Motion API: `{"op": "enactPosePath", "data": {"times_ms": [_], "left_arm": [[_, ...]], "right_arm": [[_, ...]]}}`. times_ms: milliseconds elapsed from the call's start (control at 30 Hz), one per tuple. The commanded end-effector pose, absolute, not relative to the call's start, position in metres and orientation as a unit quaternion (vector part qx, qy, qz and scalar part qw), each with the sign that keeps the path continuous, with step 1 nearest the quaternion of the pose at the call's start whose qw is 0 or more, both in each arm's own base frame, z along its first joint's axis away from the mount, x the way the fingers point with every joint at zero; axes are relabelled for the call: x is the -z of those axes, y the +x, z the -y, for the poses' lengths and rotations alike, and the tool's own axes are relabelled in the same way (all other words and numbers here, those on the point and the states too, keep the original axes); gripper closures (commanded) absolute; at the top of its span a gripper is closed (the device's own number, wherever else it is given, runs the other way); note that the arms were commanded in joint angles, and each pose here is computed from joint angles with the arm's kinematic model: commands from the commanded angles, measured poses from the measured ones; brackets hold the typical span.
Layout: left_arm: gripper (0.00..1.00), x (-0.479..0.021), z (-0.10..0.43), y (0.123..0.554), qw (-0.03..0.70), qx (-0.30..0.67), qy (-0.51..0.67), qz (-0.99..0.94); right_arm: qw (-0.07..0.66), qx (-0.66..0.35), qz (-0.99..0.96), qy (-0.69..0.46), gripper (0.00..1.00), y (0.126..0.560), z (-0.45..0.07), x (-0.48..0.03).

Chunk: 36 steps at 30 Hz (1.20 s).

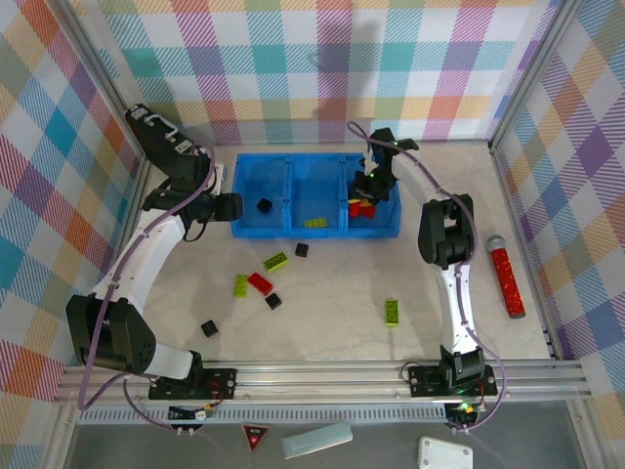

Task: Sort the legos into containers by color
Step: Place the lego in the container.

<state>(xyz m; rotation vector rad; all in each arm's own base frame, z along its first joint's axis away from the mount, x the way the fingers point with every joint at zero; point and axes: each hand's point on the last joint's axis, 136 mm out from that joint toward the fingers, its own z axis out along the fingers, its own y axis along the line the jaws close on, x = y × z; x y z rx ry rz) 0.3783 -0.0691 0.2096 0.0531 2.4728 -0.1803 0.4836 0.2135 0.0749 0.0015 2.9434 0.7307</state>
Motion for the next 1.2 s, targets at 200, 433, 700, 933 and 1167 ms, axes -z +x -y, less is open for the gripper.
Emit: {"op": "enactPosePath", "data": {"times_ms": [200, 433, 700, 933, 1167], "left_arm": [[0.4, -0.203, 0.065, 0.38, 0.321, 0.062, 0.021, -0.945], [0.4, -0.202, 0.064, 0.38, 0.319, 0.059, 0.021, -0.946], [0.4, -0.203, 0.065, 0.38, 0.32, 0.061, 0.022, -0.945], [0.4, -0.204, 0.066, 0.38, 0.321, 0.064, 0.022, -0.945], [0.4, -0.203, 0.067, 0.379, 0.319, 0.07, 0.022, -0.945]], "right_arm": [[0.068, -0.331, -0.941, -0.021, 0.71, 0.492, -0.23, -0.087], [0.061, -0.338, -0.939, -0.025, 0.61, 0.492, -0.232, -0.08], [0.077, -0.327, -0.941, -0.026, 0.57, 0.492, -0.227, -0.097], [0.095, -0.32, -0.942, -0.024, 0.57, 0.483, -0.221, -0.124], [0.103, -0.318, -0.942, -0.016, 0.57, 0.46, -0.215, -0.145]]}}
